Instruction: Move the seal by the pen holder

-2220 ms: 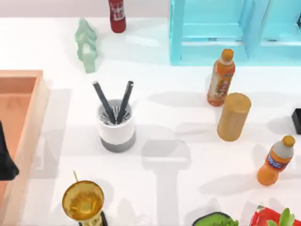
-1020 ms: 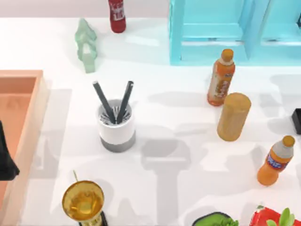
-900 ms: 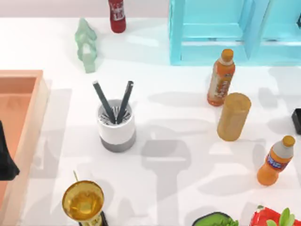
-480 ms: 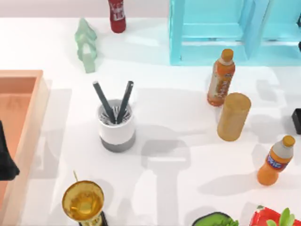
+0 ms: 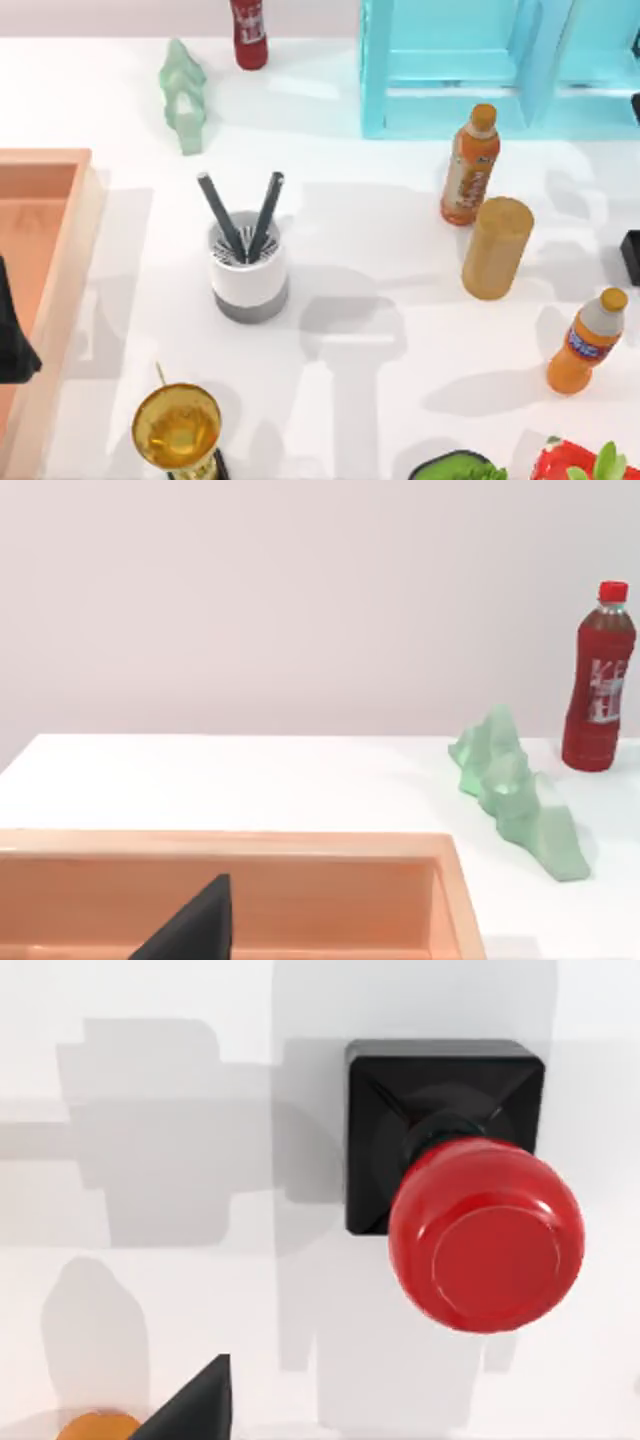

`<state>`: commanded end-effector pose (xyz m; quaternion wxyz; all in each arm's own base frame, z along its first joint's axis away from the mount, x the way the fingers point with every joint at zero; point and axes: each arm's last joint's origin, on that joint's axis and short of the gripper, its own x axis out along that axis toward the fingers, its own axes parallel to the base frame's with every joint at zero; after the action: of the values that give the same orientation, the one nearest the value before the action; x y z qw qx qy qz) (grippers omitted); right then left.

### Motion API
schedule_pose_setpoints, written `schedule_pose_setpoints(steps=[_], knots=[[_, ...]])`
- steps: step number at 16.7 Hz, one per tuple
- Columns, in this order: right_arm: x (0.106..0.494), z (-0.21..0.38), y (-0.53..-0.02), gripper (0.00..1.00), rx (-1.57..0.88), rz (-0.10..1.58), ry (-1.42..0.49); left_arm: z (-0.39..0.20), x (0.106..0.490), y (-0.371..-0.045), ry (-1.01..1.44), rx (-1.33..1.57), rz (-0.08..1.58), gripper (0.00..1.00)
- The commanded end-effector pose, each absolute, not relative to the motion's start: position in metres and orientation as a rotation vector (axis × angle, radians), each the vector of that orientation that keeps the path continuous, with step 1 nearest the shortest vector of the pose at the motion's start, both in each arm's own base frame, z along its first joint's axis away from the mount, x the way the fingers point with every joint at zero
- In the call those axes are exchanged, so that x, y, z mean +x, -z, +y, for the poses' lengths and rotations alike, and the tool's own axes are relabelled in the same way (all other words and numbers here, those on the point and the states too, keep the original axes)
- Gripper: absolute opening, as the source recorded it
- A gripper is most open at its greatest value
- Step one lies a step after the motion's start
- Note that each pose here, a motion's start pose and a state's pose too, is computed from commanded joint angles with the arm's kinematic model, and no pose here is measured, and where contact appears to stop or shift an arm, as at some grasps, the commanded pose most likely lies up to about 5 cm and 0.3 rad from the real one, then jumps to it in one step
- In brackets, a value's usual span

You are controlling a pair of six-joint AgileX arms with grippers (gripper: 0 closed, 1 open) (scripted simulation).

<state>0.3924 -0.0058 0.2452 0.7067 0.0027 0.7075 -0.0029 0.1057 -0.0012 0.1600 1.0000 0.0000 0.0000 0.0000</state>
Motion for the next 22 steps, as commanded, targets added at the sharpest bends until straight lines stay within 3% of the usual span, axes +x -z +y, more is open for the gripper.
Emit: schedule_pose_setpoints(steps=[8, 13, 22], knots=[[0.394, -0.007, -0.159, 1.0, 0.007, 1.566, 0.008, -0.001, 0.106, -0.16, 0.0, 0.0, 0.0, 1.0], [0.392, -0.007, -0.15, 1.0, 0.008, 1.571, 0.008, -0.001, 0.106, -0.16, 0.0, 0.0, 0.0, 1.0], [0.392, -0.007, -0.15, 0.32, 0.008, 1.571, 0.008, -0.001, 0.106, -0.16, 0.0, 0.0, 0.0, 1.0]])
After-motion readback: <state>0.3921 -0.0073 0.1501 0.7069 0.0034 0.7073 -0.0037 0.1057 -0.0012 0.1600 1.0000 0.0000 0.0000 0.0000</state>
